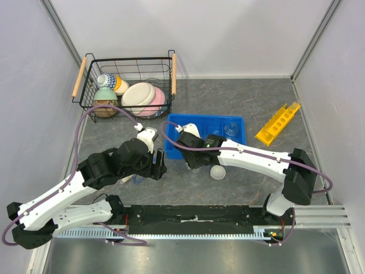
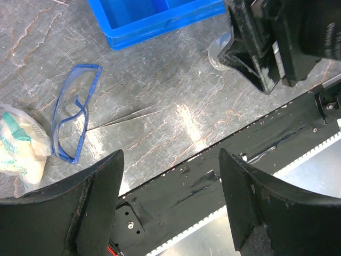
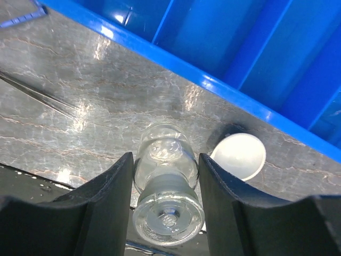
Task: Organize the chemistry lab equipment
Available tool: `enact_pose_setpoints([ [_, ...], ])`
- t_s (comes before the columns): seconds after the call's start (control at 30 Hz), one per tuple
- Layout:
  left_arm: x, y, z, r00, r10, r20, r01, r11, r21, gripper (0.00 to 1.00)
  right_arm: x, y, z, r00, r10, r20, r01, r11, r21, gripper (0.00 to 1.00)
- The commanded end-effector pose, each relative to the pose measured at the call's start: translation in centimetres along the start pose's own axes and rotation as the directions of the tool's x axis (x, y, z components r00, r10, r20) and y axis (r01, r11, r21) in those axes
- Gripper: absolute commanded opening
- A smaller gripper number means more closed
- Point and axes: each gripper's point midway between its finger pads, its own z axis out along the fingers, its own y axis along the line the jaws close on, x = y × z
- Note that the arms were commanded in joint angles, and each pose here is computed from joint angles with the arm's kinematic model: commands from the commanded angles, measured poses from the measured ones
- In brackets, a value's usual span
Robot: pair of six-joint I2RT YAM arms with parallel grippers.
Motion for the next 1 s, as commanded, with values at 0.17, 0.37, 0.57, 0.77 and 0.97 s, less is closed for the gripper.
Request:
enact_pose_setpoints([
  [0.17,-1.2,-1.4,-0.3,0.999,0.011,0.039,-0.014,0.998,0.066,0.79,-6.3,-2.1,-5.5,0.989,0.038,0.144,-0.047,0.997,0.059,0.24],
  [0.37,-1.4,-1.5,-0.6,0.999,0.013,0.048,-0.017,0.997,0.071,0.79,-9.4,-4.9,-4.3,0.987,0.084,0.138,-0.095,0.993,0.075,0.24],
  [0.57,-1.5,-1.6,-0.7,0.999,0.016,0.050,-0.020,0.997,0.080,0.79,-12.7,-8.4,-3.0,0.980,0.144,0.141,-0.158,0.983,0.095,0.23],
  [0.77,-1.1,-1.8,-0.5,0.999,0.022,0.033,-0.025,0.995,0.094,0.79,-14.7,-12.3,-0.6,0.975,0.181,0.127,-0.200,0.965,0.167,0.22],
  [0.97,-1.2,-2.1,-0.5,0.999,0.031,0.030,-0.034,0.994,0.108,0.79,-14.9,-14.4,2.5,0.970,0.223,0.095,-0.238,0.953,0.190,0.22],
])
